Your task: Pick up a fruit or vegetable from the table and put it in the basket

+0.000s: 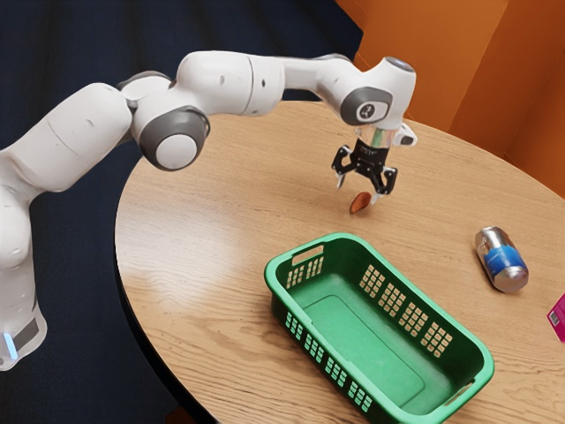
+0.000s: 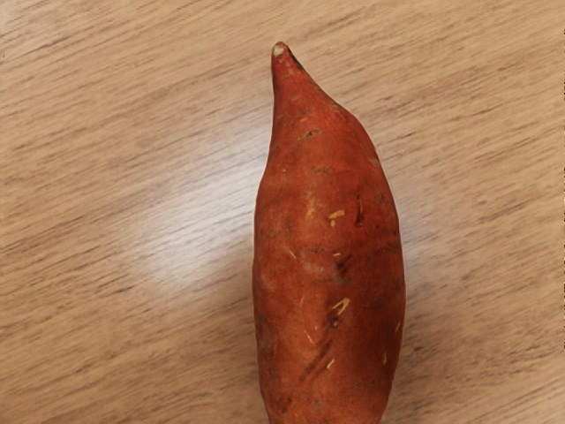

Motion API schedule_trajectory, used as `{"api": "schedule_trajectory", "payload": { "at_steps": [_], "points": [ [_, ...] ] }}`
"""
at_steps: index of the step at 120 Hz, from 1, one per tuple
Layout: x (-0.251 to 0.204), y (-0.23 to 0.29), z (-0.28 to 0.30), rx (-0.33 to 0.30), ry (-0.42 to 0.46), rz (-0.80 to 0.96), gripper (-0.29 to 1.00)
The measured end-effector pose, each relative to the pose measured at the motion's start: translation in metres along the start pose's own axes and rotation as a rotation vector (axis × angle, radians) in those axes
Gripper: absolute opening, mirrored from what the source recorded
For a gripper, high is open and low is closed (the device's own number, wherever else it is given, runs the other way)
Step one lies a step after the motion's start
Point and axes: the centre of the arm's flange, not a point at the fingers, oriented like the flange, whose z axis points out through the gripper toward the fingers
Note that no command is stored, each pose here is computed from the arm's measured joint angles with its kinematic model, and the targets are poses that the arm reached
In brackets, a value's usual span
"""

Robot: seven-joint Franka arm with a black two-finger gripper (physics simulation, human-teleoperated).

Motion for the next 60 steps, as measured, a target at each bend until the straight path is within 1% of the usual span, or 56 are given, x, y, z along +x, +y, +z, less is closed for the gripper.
{"api": "schedule_trajectory", "payload": {
  "at_steps": [22, 60],
  "points": [
    [0.008, -0.006, -0.005, -0.003, 0.040, -0.001, 0.70],
    [0.011, 0.000, 0.010, -0.010, 0.054, 0.015, 0.69]
  ]
}}
